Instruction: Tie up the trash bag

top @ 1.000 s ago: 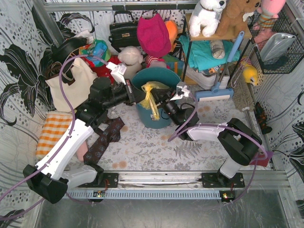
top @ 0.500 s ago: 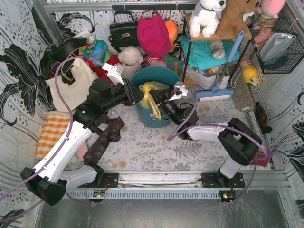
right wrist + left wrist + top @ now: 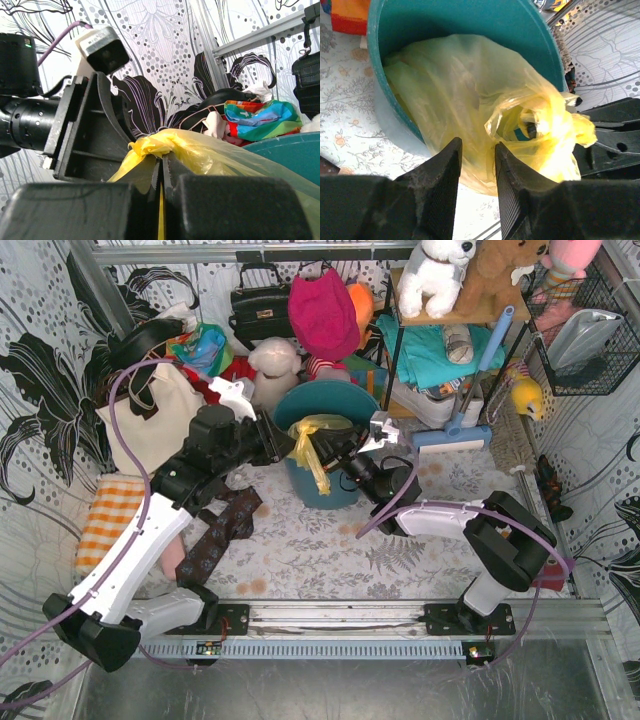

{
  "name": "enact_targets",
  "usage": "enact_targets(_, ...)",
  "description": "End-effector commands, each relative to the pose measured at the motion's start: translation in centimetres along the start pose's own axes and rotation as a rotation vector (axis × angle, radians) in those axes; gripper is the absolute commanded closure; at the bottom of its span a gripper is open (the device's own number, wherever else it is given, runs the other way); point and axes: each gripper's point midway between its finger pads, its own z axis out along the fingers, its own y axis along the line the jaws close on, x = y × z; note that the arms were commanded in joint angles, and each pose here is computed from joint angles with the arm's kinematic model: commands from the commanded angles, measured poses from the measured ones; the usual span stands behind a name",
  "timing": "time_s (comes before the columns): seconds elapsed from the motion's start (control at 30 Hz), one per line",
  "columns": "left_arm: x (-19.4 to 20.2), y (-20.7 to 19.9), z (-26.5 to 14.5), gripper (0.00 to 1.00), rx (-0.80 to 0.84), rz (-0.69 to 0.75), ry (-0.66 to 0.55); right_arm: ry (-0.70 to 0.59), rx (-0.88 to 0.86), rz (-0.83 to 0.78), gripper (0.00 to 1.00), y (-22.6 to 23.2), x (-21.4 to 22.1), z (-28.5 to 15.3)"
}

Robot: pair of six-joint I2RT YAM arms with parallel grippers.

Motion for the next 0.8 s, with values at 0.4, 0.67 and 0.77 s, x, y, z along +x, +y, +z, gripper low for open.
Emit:
enact_targets(0.4,-7.1,-1.8,-2.4,0.57,-0.046,0.138,-0.182,-0.093,-0.093,0.026,1.0,2.5,-3.2,0.7)
enact_targets(0.67,-6.4,-4.8,-0.2,0.56,0.13,0.111,-0.127,-0.08,-0.095,0.027,1.0,2.5,-2.9,0.6)
enact_targets(0.77,-6.1,-4.5,0.4,0.58,0.122,0.11,-0.106,-0.079,-0.097,0.029,1.0,2.6,-2.9,0.6)
